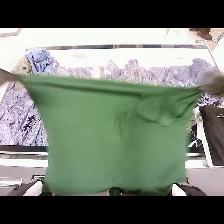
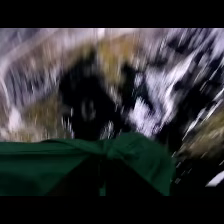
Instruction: Fold the clothes and pants, and hang the long-sleeved shirts on hangers.
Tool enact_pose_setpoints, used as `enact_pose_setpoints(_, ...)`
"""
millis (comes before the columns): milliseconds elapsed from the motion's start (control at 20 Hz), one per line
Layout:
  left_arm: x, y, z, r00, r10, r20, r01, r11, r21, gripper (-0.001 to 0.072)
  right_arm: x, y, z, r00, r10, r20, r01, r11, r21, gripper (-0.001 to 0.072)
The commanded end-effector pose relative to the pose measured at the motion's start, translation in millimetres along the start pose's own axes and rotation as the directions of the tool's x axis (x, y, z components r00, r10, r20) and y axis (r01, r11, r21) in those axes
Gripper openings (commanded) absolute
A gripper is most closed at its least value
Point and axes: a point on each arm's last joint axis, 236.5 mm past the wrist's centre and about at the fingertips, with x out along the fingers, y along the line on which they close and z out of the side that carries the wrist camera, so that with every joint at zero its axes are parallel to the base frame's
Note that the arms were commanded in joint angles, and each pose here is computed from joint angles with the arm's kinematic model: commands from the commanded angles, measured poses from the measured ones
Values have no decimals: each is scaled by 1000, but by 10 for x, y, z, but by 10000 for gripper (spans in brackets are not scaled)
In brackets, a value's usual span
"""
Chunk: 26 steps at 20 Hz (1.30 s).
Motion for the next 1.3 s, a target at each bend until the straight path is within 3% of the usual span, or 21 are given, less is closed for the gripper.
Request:
enact_pose_setpoints(0,1267,678,-954,953,-30,-302,-38,976,-217,28,1613,69,-455,954,50,-295,-25,996,87,29)
enact_pose_setpoints(200,2047,1300,-1013,936,-12,-351,-104,945,-310,28,2623,305,156,969,174,-175,-133,966,224,30)
enact_pose_setpoints(500,2597,1477,-587,948,-23,-317,-73,955,-288,28,3010,353,1088,962,217,164,-259,914,313,30)
enact_pose_setpoints(850,2772,1495,-304,966,-7,-258,-61,966,-253,28,3141,288,1237,952,202,229,-261,927,268,30)
enact_pose_setpoints(1050,2926,1394,-572,939,-44,-342,-57,959,-279,29,3315,360,902,968,230,97,-248,929,274,30)
enact_pose_setpoints(1250,2561,1262,-588,899,-100,-425,-11,968,-251,30,2716,141,746,961,270,-49,-246,927,282,30)
